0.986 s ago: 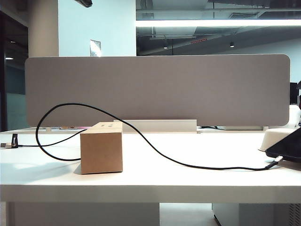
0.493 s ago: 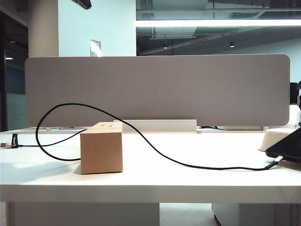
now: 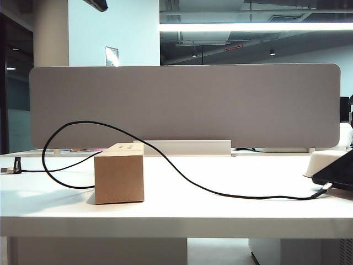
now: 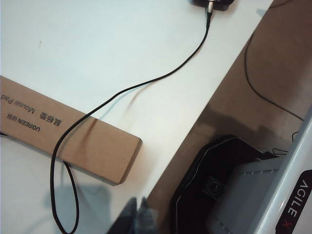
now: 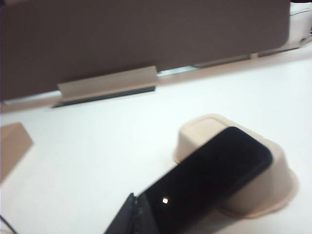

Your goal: Pick up the charging cable and the phone, plug the charging cable into the charging port on the phone, and finally place them back on the table.

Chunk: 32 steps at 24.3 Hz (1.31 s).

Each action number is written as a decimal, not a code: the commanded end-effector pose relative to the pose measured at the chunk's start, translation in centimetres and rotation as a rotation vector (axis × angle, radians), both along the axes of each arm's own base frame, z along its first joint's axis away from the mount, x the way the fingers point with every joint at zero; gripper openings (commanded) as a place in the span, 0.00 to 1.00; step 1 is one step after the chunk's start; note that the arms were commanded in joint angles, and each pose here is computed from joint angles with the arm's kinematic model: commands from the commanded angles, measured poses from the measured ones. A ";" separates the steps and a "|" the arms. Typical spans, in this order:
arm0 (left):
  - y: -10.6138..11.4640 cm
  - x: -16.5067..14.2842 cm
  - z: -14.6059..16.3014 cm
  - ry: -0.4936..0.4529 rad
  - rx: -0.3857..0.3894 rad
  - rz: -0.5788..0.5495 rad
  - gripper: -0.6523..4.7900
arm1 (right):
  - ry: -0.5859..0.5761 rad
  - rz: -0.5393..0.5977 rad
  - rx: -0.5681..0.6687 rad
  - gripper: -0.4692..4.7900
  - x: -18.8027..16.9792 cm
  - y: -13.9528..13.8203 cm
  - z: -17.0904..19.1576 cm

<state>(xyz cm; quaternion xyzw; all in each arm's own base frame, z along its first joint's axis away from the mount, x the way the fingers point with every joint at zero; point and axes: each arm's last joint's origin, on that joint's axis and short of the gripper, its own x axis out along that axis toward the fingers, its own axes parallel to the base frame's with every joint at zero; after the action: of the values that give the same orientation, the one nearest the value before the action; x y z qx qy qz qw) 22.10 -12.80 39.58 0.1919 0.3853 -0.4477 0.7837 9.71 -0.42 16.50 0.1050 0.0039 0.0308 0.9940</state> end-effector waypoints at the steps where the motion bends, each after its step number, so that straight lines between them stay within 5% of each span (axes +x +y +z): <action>1: 0.0 0.0 0.2 -0.020 -0.009 -0.006 0.11 | 0.037 -0.086 -0.037 0.09 0.0 -0.3 -0.5; 17: 0.2 -0.1 0.2 -0.066 0.003 0.020 0.11 | 0.063 -0.094 -0.048 0.09 0.0 -0.3 -0.8; 22: 1.7 -1.2 -4.0 -0.181 0.025 0.162 0.11 | 0.063 -0.094 -0.048 0.09 0.0 -0.3 -0.8; 32: 4.8 -3.3 -8.3 -0.344 -0.176 0.350 0.11 | 0.066 -0.096 -0.048 0.09 0.0 -0.3 -0.8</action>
<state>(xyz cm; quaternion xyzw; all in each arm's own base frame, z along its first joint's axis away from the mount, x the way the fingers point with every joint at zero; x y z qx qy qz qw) 18.80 -8.15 31.38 0.1490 0.2642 -0.2963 0.9057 9.69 -0.68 15.84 0.0843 0.0335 -0.0167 0.9957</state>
